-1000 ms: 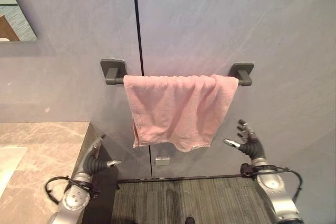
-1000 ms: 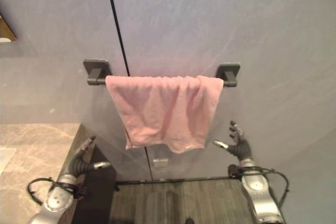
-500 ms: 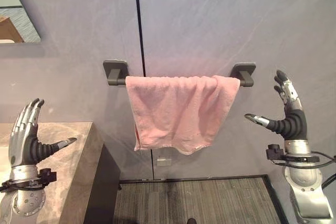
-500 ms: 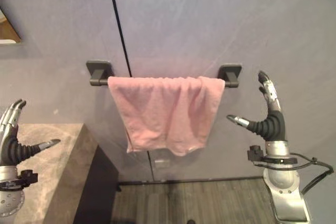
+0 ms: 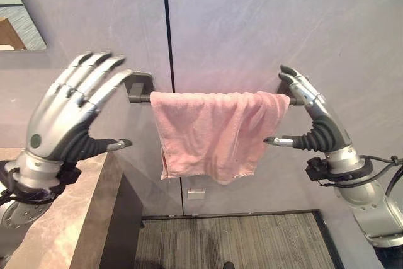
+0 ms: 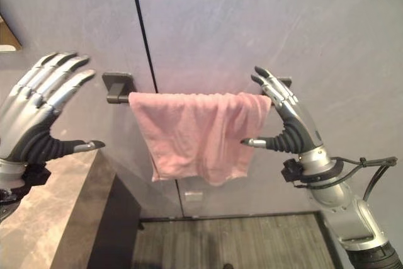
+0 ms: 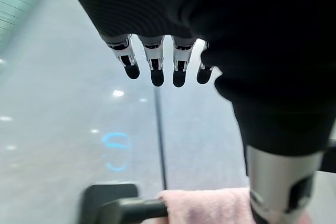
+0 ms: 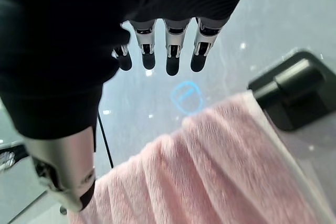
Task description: Put brush and paste in cup on sink, flatten towel.
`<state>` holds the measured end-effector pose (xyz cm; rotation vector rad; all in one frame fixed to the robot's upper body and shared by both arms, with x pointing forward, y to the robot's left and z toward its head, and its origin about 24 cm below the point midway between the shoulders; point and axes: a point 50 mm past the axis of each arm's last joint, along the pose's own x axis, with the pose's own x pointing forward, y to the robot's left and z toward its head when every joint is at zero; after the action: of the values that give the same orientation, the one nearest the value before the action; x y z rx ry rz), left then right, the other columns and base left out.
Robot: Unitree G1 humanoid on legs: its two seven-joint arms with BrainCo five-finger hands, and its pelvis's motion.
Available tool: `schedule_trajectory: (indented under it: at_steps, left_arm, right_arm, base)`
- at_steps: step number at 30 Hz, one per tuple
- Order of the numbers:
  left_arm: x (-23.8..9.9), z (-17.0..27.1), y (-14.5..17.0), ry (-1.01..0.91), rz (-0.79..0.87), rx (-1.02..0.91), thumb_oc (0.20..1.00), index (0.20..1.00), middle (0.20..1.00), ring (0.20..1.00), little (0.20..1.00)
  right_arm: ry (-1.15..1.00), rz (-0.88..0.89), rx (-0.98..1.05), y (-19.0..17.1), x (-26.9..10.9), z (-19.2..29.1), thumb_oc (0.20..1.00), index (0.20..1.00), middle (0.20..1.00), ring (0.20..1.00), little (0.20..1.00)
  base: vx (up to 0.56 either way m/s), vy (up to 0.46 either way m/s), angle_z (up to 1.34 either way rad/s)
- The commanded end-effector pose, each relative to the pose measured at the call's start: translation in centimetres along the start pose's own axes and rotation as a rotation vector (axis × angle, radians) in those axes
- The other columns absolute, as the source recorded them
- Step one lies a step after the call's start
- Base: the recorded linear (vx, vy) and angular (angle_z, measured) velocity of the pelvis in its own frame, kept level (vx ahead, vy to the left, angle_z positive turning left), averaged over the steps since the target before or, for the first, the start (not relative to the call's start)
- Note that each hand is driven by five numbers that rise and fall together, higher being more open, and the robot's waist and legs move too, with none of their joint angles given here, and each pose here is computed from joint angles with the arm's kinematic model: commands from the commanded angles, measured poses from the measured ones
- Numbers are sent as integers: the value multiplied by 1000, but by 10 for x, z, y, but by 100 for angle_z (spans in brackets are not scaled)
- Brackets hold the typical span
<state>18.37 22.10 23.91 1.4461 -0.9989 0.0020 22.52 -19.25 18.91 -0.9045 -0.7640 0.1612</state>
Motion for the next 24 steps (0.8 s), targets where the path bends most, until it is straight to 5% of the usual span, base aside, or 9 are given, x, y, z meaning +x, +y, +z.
schedule_trajectory:
  at_steps: [1, 24]
  left_arm:
    - [9, -1, -7, -39, -91, -26, 1000, 1000, 1000, 1000, 1000]
    - [-1, -42, -39, 114, -349, -8, 1000, 1000, 1000, 1000, 1000]
  right_arm:
    - [-74, 35, -87, -5, 19, 5, 1000, 1000, 1000, 1000, 1000]
    - [-11, 236, -325, -17, 35, -22, 1000, 1000, 1000, 1000, 1000]
  base:
    - [8, 4, -6]
    - [2, 3, -3]
